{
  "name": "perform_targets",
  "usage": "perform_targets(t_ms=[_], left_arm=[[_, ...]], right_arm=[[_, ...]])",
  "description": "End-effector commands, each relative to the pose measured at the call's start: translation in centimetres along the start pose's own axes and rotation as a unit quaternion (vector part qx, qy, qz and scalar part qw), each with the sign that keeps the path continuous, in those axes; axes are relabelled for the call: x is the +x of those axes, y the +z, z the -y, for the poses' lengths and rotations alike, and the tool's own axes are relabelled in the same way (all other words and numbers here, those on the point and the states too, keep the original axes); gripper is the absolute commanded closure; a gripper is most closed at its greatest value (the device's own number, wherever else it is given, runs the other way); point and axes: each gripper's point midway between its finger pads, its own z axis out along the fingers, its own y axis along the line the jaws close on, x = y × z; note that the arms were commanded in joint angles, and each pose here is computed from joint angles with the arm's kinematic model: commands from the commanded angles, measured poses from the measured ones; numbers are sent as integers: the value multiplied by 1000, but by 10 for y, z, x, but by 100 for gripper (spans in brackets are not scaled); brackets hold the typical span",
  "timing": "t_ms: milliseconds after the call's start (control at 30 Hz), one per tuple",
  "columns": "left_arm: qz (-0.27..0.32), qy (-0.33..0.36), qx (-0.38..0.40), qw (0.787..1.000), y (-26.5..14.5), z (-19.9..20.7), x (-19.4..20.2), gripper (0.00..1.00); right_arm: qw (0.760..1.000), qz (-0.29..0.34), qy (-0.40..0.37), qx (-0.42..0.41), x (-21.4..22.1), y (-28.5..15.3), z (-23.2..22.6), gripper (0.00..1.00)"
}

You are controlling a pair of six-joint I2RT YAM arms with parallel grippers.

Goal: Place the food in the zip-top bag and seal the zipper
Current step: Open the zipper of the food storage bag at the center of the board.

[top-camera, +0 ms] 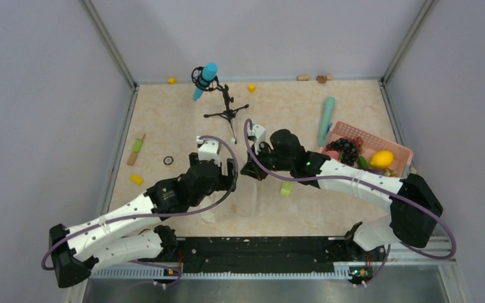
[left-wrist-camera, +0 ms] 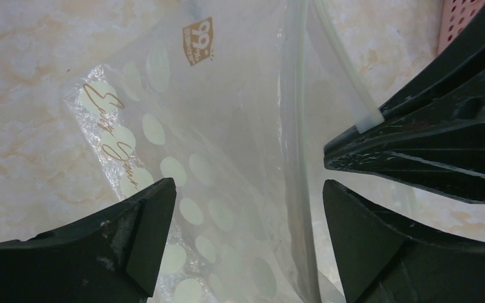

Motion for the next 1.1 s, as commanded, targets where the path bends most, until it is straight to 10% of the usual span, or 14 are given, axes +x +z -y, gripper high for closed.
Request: perform_targets(t_ms=[0,200,533,833,1067], left_arm=[[-10,8,-22,1000,0,-3,-5,20],[-38,8,-39,998,-17,-12,-6,76],[0,-2,-132,991,-24,-49,-15,100],[29,-46,-116,992,-13,-41,-15,100],[55,-95,-52,993,-3,-24,-7,100]], right_arm=[[999,22,-35,5,-36,-7,-6,100],[992,22,6,123,-39,-37,47,100],[969,16,45,243,-7,-84,138,100],[996,-14,4,92,7,-43,86,100],[981,32,45,185,-10,-57,98,35]])
